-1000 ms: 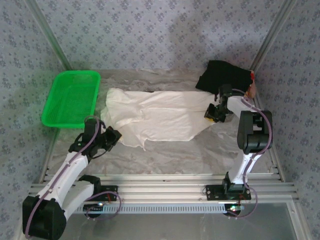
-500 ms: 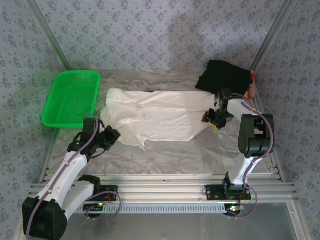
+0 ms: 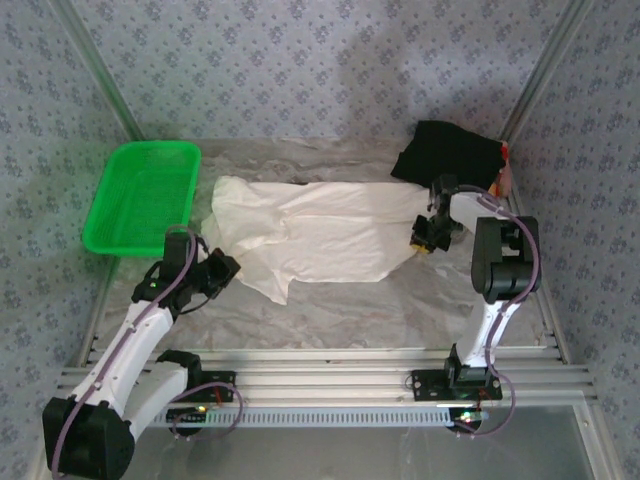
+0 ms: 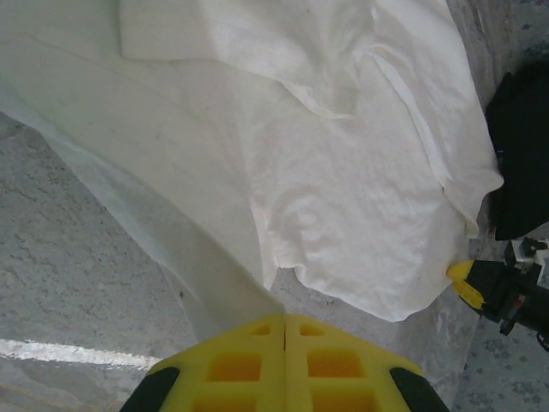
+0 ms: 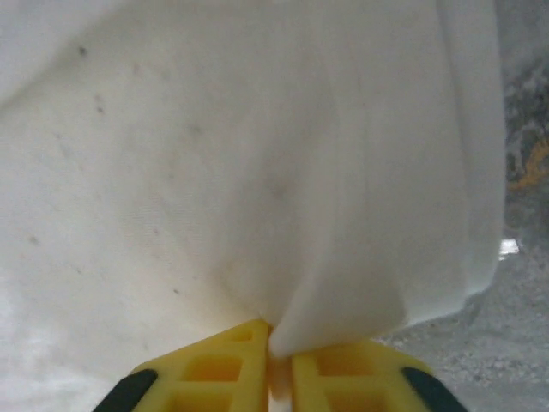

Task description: Fold and stack the t-shirts

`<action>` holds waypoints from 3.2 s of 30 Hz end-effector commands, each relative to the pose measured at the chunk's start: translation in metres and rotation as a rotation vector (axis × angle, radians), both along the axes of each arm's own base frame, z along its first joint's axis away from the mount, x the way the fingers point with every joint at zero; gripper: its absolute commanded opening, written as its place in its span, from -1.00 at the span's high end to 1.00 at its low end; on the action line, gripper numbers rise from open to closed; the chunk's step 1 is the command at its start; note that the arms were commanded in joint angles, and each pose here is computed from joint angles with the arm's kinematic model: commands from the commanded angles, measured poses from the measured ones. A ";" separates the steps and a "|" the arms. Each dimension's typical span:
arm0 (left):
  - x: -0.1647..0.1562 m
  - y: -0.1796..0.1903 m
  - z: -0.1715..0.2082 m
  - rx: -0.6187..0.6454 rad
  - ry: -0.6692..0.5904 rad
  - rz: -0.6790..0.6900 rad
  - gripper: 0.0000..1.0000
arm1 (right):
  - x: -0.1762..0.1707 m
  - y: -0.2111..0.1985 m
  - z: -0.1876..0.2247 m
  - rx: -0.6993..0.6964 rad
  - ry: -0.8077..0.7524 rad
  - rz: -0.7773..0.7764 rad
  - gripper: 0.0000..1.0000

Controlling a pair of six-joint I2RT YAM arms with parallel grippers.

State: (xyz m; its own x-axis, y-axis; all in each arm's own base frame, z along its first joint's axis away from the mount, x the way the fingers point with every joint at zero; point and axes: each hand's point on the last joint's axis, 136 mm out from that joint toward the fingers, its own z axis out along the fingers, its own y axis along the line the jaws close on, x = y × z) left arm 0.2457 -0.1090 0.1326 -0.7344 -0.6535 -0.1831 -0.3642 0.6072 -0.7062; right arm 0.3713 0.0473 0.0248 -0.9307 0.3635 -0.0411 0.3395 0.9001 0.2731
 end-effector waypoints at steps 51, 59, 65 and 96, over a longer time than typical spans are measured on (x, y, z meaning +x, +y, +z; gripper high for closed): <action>0.002 -0.003 0.012 0.053 -0.006 -0.116 1.00 | 0.077 0.096 0.083 0.234 -0.168 0.196 0.14; 0.005 -0.004 0.011 0.045 -0.008 -0.107 1.00 | 0.028 0.030 0.125 0.327 -0.225 -0.003 -0.04; 0.010 -0.006 0.011 0.040 -0.007 -0.110 1.00 | -0.022 -0.005 0.072 0.357 -0.119 -0.127 0.39; 0.008 0.000 0.009 0.058 0.012 -0.109 1.00 | 0.048 0.015 -0.004 0.329 -0.059 -0.148 0.55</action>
